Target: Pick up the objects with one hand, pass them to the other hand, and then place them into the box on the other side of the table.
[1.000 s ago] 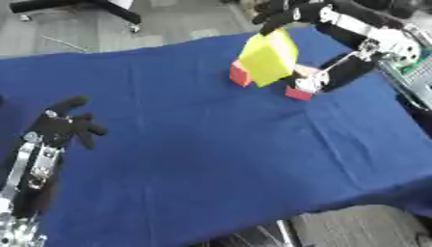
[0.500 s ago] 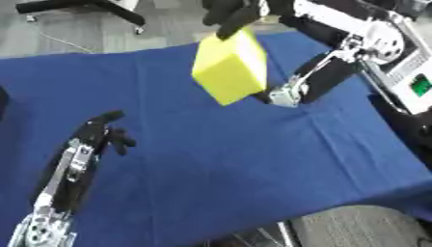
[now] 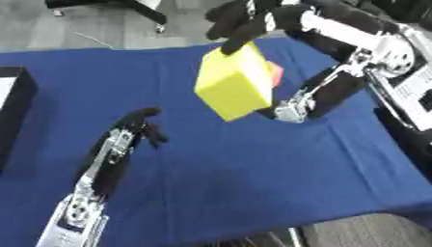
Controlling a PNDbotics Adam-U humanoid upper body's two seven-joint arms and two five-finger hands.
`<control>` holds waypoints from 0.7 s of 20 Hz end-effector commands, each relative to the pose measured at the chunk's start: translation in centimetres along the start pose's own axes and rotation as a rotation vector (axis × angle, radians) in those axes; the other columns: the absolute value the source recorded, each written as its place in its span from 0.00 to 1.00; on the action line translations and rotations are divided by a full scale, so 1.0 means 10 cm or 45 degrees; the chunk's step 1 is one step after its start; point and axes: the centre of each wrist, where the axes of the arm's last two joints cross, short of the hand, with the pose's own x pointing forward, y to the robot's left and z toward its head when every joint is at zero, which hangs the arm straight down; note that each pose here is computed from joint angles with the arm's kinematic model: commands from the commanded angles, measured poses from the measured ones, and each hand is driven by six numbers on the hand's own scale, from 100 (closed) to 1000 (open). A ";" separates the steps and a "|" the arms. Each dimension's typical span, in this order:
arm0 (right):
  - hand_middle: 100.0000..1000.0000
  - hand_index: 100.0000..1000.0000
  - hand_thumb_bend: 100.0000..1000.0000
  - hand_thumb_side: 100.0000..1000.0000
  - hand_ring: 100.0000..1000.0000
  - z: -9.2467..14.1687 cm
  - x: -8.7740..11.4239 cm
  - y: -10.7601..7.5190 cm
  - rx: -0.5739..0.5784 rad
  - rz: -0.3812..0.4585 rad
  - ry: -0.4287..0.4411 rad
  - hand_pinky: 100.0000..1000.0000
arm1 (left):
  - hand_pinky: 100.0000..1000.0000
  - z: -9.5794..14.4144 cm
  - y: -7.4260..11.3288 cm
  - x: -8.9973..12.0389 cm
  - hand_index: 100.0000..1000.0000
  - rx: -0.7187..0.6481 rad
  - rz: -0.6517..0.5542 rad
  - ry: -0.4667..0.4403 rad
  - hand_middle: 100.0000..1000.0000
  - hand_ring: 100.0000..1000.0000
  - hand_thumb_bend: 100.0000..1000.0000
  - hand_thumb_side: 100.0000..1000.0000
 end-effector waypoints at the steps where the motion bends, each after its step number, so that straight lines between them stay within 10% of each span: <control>1: 0.81 0.38 0.00 0.00 0.96 -0.07 0.06 -0.04 0.009 0.014 -0.036 0.83 | 0.93 -0.10 -0.08 0.06 0.83 -0.046 -0.001 -0.040 0.30 0.54 0.20 0.94; 14: 0.82 0.38 0.00 0.00 0.98 -0.11 -0.10 0.16 0.001 -0.049 0.068 0.83 | 0.93 -0.38 -0.34 0.26 0.82 -0.346 0.169 -0.181 0.33 0.55 0.36 0.86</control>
